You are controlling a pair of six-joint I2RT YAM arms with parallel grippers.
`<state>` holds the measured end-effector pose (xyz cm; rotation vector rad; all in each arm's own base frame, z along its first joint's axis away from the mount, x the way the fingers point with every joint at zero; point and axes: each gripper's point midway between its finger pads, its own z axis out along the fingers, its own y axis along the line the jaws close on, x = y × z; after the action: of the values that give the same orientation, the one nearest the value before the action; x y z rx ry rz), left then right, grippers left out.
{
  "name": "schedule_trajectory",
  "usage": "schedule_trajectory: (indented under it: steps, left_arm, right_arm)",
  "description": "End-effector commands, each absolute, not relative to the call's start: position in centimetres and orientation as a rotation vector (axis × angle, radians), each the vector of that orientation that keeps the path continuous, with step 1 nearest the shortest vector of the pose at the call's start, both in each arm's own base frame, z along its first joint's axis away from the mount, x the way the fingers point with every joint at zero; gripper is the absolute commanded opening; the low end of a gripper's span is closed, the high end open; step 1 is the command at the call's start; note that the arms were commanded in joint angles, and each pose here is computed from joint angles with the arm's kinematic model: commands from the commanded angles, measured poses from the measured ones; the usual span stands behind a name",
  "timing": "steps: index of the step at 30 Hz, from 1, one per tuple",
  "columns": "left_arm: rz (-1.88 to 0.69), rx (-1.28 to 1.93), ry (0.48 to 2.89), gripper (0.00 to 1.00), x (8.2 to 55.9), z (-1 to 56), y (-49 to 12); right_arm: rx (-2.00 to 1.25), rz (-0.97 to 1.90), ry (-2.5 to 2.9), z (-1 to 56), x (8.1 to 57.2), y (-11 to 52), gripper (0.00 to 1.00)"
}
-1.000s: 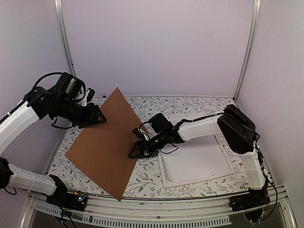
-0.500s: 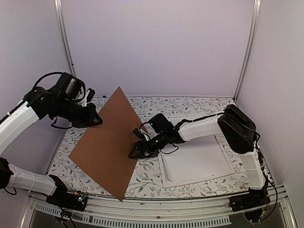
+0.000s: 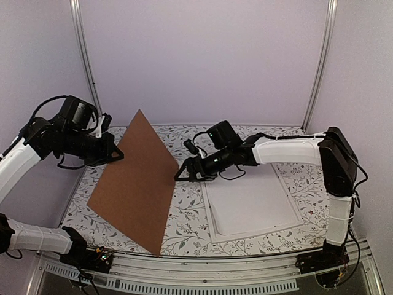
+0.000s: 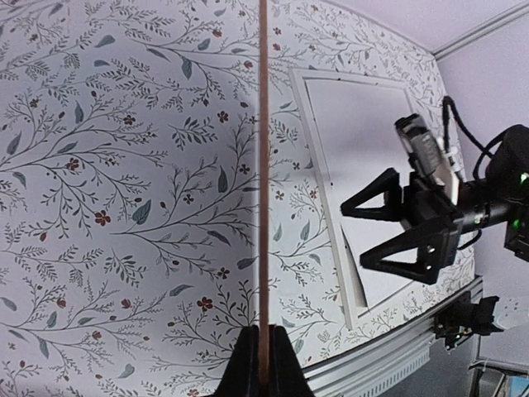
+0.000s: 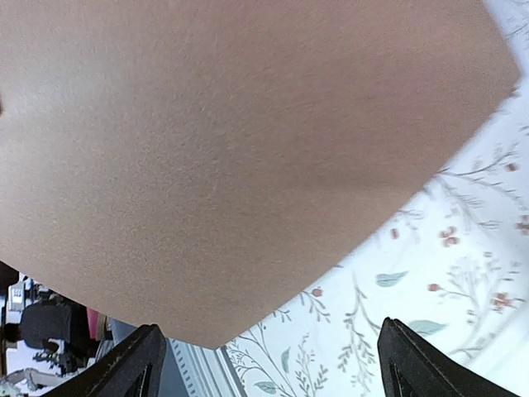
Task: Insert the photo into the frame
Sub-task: Pick up the backboard from the center of the board.
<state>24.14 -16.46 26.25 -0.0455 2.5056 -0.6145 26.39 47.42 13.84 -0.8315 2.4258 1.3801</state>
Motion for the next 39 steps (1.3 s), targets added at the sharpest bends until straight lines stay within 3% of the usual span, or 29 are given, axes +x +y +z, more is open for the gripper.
schedule_trajectory:
  steps: [1, 9, 15, 26, 39]
  left_arm:
    - [-0.789, -0.09, 2.322, 0.0, 24.9, 30.3, -16.5]
    - [-0.968, -0.06, 2.138, 0.0, 25.4, 35.2, -17.2]
    - [-1.057, -0.051, 2.03, 0.0, 25.7, 37.7, -17.8]
    - [-1.114, -0.083, 1.93, 0.0, 26.4, 38.3, -18.0]
    - [-1.218, -0.178, 1.879, 0.0, 27.2, 36.0, -18.4]
  right_arm:
    - [-0.59, 1.059, 2.5, 15.1, 32.0, 39.6, 0.95]
    - [-0.093, 0.649, 2.609, 13.2, 37.4, 20.4, 0.99]
    - [0.087, 0.505, 2.673, 9.7, 37.3, 12.6, 0.99]
    - [0.153, 0.521, 2.746, 4.9, 35.9, 10.2, 0.99]
    - [0.057, 0.702, 2.736, 3.3, 34.0, 13.6, 0.98]
